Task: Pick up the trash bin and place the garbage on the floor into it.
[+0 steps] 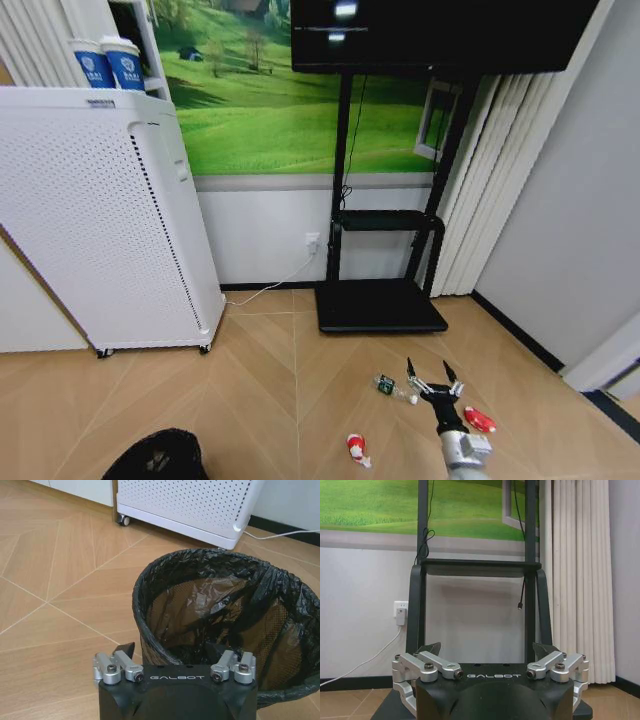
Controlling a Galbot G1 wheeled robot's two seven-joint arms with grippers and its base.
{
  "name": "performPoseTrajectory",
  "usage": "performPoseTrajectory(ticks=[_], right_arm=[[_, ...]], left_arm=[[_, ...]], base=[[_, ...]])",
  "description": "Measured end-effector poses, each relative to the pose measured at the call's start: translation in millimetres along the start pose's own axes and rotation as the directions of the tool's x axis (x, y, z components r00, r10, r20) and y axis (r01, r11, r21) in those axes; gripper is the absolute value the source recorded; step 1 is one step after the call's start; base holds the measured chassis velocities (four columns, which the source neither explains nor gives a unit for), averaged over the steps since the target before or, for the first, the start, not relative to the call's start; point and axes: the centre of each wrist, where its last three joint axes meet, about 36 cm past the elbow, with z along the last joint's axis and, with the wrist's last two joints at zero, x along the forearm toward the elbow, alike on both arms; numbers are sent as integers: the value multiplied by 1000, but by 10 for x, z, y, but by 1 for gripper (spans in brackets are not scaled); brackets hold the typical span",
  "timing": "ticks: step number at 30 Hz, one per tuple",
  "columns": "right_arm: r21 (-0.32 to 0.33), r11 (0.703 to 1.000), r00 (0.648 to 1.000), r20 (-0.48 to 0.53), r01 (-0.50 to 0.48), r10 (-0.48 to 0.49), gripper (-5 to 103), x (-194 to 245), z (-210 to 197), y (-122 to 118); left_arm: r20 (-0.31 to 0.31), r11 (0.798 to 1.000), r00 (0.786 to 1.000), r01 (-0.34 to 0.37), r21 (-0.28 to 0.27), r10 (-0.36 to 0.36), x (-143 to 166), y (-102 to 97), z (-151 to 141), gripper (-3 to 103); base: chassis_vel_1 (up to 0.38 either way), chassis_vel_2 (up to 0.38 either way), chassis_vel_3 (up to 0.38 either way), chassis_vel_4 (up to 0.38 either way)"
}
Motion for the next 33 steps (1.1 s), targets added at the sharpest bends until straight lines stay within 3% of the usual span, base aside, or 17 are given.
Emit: performPoseTrajectory(ticks=[2,3,5,12,13,19,24,28,31,32,33], right_arm=[[-1,1000,1000,-3,3,-3,100,7,3,15],[-4,1000,1000,-6,6,-6,100,19,6,37],[-8,1000,1000,-8,7,-7,100,34,4,56],[-17,1000,1000,-22,11,-11,100,105,-8,97],[-17,1000,1000,-22,11,-11,100,105,-8,97],[-15,1000,1000,-18,3,-3,100,99,-15,29],[-15,1000,1000,-23,-3,3,100,131,19,12],[-14,1000,999,-32,-5,4,100,185,59,28],[-12,1000,999,-37,-4,4,100,228,79,36],[-10,1000,999,-40,-3,2,100,256,95,42],[-10,1000,999,-40,-3,2,100,256,95,42]], left_arm=[[5,1000,1000,-1,4,1,-10,16,8,79],[13,1000,1000,-7,10,7,-25,32,13,69],[22,1000,1000,-12,17,12,-44,50,13,69],[55,997,998,-22,73,18,-183,87,-41,36],[55,997,998,-22,73,18,-183,87,-41,36],[44,996,999,-28,86,25,-264,45,-18,9],[67,997,997,-31,75,26,-316,35,-60,6],[115,998,992,-59,36,55,-359,23,-125,6],[164,996,983,-90,12,87,-396,-3,-168,6],[213,994,971,-108,-7,107,-430,-20,-196,6],[213,994,971,-108,-7,107,-430,-20,-196,6]], base=[[0,0,0,0],[0,0,0,0],[0,0,0,0],[0,0,0,0],[0,0,0,0],[0,0,0,0],[0,0,0,0],[0,0,0,0],[0,0,0,0],[0,0,0,0],[0,0,0,0]])
